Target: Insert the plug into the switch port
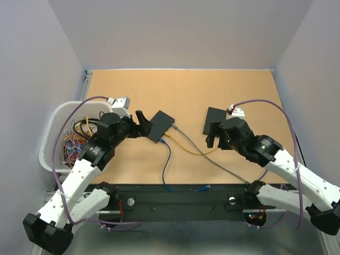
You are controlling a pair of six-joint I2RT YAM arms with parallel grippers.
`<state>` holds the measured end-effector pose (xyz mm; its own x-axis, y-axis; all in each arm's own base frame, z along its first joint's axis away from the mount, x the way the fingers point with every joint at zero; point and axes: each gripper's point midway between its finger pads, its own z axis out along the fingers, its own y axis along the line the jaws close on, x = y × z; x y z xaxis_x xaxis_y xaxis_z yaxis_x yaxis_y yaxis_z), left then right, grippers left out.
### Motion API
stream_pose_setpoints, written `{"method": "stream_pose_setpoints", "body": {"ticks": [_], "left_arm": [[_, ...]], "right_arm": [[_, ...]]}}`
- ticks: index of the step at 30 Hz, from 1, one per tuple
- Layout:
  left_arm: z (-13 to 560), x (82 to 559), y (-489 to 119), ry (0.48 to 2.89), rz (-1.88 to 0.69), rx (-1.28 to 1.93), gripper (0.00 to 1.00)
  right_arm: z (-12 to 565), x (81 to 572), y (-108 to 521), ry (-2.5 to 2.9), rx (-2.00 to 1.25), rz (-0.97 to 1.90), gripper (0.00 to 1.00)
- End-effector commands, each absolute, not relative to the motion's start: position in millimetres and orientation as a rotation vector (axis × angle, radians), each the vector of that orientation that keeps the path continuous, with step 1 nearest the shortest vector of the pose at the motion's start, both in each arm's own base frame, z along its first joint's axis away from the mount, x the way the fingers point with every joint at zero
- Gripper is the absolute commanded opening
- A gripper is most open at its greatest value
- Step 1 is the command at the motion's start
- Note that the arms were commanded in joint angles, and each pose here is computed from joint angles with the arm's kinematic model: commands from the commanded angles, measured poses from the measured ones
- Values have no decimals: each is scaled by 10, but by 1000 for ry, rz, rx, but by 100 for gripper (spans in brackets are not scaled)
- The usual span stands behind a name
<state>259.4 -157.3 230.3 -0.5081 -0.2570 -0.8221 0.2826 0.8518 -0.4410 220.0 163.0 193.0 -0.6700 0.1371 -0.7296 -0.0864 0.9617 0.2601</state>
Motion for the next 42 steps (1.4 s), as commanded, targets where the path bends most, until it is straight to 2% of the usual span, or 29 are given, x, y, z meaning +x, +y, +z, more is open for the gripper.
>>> {"method": "stream_pose_setpoints", "body": {"ticks": [1, 7, 11, 42], "left_arm": [[2283, 2592, -1439, 1997, -564, 32, 99], [2371, 2585, -1368, 1949, -545, 14, 99], [2348, 2644, -1158, 1953, -437, -103, 99], [2357, 2618, -1141, 1947, -442, -121, 99]], "right_arm": [[2051, 2069, 1376, 2285, 124, 283, 100], [2210, 2024, 1206, 2243, 164, 248, 100], [2288, 1999, 1157, 2207, 186, 274, 100], [2323, 1964, 1128, 2187, 197, 299, 100]]}}
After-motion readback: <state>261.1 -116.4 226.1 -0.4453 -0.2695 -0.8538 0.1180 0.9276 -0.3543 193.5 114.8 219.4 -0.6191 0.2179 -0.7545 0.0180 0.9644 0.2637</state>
